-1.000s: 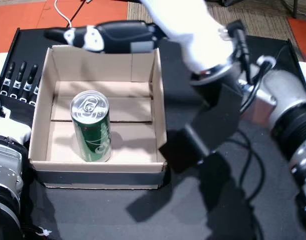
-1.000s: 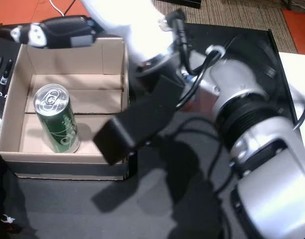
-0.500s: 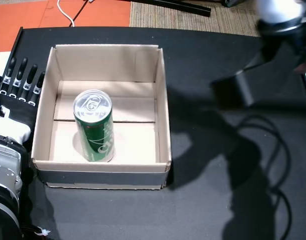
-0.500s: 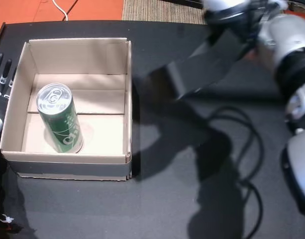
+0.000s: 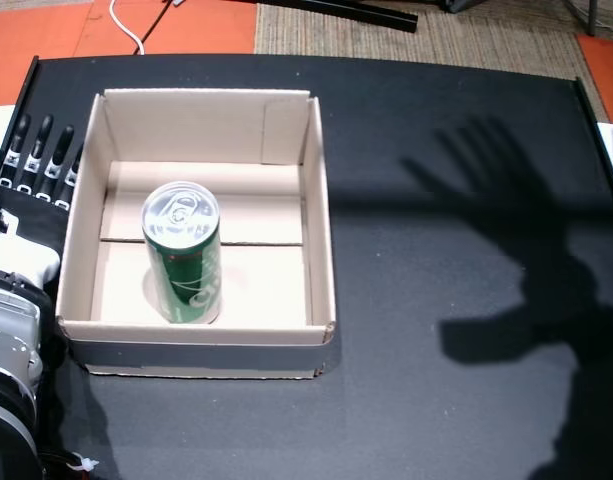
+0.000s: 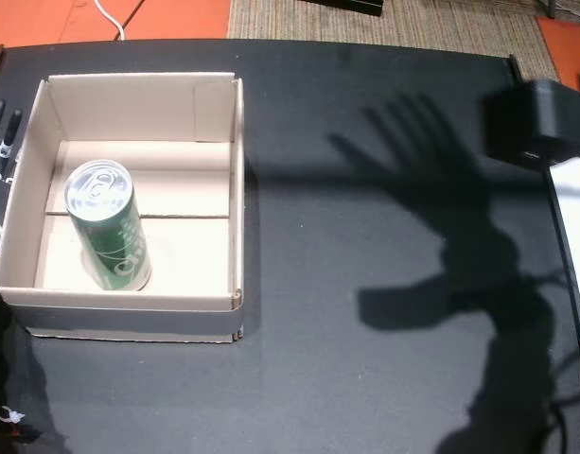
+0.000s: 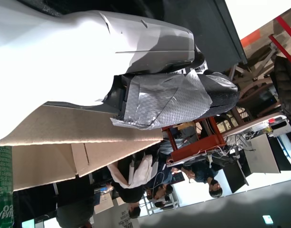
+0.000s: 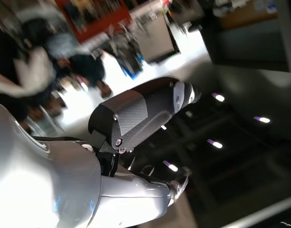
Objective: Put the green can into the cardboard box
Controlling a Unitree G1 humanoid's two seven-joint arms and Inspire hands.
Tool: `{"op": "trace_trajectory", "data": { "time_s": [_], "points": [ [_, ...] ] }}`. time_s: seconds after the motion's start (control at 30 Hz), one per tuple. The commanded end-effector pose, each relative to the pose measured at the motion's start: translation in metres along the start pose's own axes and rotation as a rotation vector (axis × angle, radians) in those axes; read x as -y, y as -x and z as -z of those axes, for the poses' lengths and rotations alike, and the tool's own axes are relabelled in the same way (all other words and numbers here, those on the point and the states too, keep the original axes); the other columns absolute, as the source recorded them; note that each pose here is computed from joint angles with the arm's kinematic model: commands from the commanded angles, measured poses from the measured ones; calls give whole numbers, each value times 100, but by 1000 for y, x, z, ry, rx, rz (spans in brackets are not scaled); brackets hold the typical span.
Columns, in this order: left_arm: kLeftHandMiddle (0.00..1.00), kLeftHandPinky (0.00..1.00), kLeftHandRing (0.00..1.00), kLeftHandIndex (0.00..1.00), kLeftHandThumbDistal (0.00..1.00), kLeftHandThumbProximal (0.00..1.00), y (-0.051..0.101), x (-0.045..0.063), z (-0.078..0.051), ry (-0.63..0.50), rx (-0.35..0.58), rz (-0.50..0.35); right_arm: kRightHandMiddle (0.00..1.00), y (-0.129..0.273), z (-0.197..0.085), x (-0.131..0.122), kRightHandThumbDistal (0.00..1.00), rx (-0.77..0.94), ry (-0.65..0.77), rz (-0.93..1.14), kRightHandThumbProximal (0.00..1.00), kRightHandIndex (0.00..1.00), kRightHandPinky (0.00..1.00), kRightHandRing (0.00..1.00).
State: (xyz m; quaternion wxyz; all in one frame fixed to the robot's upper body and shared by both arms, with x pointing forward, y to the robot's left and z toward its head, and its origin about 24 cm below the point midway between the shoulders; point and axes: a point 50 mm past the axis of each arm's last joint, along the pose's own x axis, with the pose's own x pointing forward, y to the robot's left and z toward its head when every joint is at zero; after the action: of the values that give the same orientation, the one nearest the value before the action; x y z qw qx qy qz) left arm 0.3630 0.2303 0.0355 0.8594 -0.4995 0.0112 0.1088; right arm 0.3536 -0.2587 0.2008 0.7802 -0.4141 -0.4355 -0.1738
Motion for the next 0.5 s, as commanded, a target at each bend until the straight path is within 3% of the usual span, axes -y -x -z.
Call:
{"op": "trace_trajectory", "data": {
  "time_s": [0.0,0.03,0.1,0.23,0.47],
  "points": [
    [60,87,77,56,0,100,2,-6,-2,-13,1,-4,95,12,11,10,75,-56,6,0,30,86,99,100],
    [61,88,77,57,0,100,2,-6,-3,-14,1,-3,94,18,15,12,77,-82,12,-5,30,86,99,100],
    [61,88,77,58,0,100,2,-6,-3,-19,1,-4,90,27,21,14,78,-127,14,-9,29,76,98,100],
    [61,88,75,59,0,100,2,-5,-4,-23,5,-7,92,47,27,13,65,-219,-55,-19,16,78,100,100],
    [60,85,74,61,0,100,1,-6,-6,-18,9,-10,93,94,29,-6,55,-379,-181,-72,34,84,100,100]
  ]
}}
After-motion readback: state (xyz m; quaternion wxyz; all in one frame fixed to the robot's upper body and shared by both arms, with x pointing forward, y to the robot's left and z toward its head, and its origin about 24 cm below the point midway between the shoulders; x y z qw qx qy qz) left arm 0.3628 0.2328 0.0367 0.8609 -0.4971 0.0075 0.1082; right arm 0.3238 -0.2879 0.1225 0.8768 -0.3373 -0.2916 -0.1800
